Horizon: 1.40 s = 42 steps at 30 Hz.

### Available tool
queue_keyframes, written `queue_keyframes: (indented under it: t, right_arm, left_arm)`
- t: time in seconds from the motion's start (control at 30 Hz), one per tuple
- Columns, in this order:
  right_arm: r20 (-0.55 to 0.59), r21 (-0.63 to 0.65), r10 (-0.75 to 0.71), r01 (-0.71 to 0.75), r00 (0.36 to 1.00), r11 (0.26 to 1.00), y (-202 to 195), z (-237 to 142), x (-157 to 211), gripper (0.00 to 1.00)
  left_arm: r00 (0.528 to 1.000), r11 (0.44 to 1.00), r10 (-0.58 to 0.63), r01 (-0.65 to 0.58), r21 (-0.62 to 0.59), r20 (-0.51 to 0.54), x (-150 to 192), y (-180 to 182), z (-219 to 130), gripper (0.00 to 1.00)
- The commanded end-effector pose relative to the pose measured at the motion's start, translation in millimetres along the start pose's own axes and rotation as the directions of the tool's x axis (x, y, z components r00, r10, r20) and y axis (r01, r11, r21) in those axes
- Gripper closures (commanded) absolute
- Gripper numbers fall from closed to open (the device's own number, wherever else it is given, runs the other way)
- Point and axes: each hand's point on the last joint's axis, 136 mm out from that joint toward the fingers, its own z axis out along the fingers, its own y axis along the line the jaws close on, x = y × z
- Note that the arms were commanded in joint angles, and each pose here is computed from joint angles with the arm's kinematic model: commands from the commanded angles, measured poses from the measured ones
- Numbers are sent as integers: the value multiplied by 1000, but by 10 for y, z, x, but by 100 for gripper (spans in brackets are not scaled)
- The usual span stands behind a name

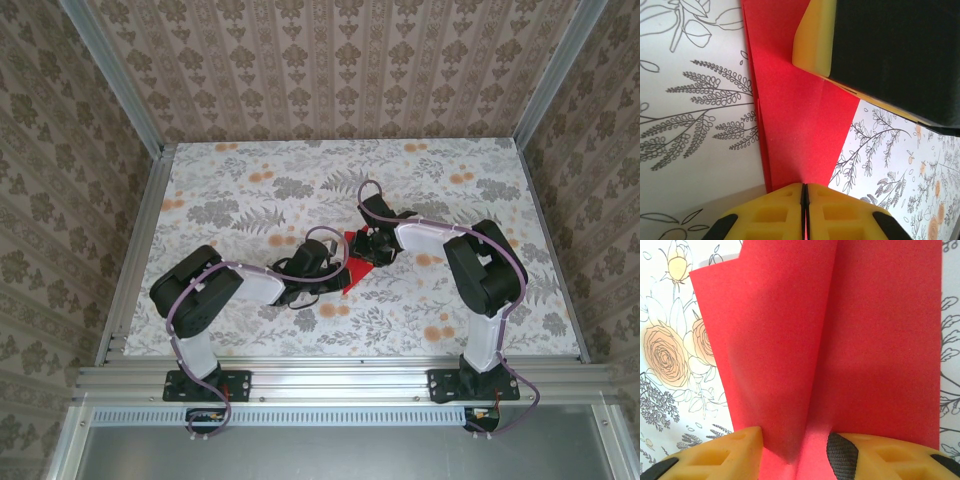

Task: Fold a paper plane with a square sheet of paper (pick it up from the middle)

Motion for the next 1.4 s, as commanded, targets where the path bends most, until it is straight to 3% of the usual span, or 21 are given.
queue_keyframes:
  t: [0.0, 0.53, 0.87, 1.1, 1.37]
  right_arm:
    - [-220, 459, 100, 13, 970, 888, -1398, 607, 809, 52]
    - [-204, 421, 86, 9, 975, 907, -1241, 522, 711, 52]
    - [-87, 129, -10, 21, 996, 991, -415, -81, 161, 51]
    - [33, -87, -144, 147, 989, 985, 35, -582, -120, 51]
    - [2, -165, -227, 224, 974, 960, 104, -549, -16, 52]
  left_arm:
    - [1000, 999, 18, -19, -34, -26, 55, 25, -2, 90]
    - [998, 990, -12, 3, -144, -64, 184, 262, -8, 96]
    - [995, 982, -33, 16, -186, -89, 275, 385, -15, 99]
    - [994, 982, -40, 21, -186, -99, 297, 401, -3, 99]
    - [993, 983, -35, 14, -183, -111, 305, 386, 7, 100]
